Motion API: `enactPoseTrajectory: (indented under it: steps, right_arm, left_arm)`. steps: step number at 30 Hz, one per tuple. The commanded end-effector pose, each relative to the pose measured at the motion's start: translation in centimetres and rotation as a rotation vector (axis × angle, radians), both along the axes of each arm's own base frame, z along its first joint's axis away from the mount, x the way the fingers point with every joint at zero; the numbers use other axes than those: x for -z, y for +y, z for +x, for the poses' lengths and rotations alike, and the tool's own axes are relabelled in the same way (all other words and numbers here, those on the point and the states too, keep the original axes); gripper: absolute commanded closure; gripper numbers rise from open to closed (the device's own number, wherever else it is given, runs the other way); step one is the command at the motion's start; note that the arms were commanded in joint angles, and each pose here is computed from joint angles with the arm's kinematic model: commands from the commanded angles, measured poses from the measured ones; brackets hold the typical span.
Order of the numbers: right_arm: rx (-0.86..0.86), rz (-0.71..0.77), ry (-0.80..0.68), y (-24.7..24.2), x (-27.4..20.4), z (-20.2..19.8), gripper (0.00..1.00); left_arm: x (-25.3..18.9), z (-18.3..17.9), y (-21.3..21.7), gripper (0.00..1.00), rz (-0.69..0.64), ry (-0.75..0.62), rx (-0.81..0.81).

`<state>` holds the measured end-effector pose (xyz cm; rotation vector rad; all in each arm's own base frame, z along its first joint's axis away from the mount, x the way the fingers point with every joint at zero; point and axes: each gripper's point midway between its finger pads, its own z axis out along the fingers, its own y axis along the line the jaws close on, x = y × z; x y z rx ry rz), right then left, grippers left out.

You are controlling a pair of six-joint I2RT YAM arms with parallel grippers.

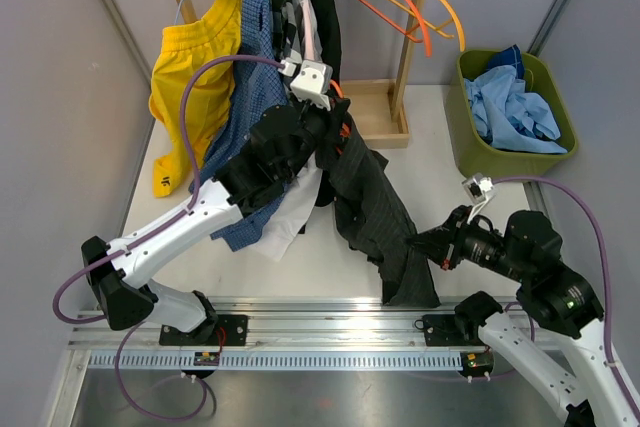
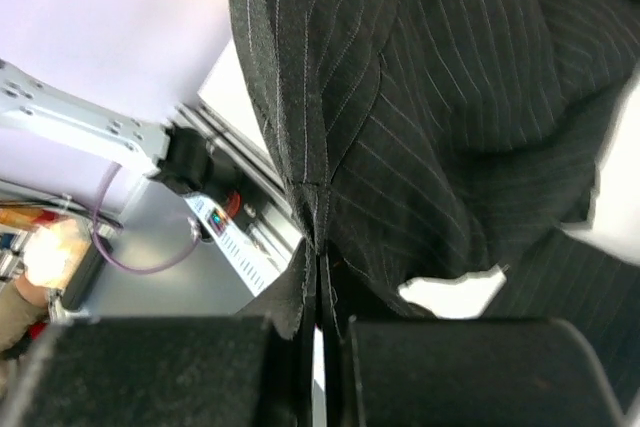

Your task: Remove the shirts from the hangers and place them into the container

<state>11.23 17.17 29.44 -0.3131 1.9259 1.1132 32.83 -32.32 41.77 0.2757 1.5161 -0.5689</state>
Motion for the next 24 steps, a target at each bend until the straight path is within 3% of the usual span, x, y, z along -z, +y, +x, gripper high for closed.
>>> enactPoseTrajectory:
  steps: [1,4,8,9,12,17,24]
  right_arm:
    - [-0.017,-0.066,-0.017,-1.6,-1.4,-2.2,1.00]
    - [0.182,-0.150,-0.116,-5.8,-3.6,-1.7,1.00]
    - [0.586,-0.041,-0.379,-13.9,-11.9,-2.1,1.00]
    - [0.702,-0.020,-0.414,-16.2,-12.6,-2.2,1.00]
    - [0.842,0.004,-0.415,-18.3,-12.4,-1.3,1.00]
    - [0.865,-0.098,-0.278,-16.4,-7.3,2.7,1.00]
    - [0.640,-0.109,-0.091,-7.6,1.5,8.9,1.00]
  left_arm:
    - [-6.2,0.8,2.6,1.00,-0.090,-0.142,-0.077]
    - [-4.8,0.7,3.6,1.00,-0.074,-0.127,-0.096]
    - [-1.8,0.4,4.1,1.00,-0.085,-0.083,-0.109]
    - [-0.5,0.4,4.3,1.00,-0.083,-0.052,-0.117]
    - [0.2,-0.6,5.2,1.00,-0.123,-0.030,-0.114]
    - [0.4,-3.1,7.6,1.00,-0.173,-0.010,-0.101]
    - [0.0,-7.0,6.8,1.00,-0.310,0.105,0.075]
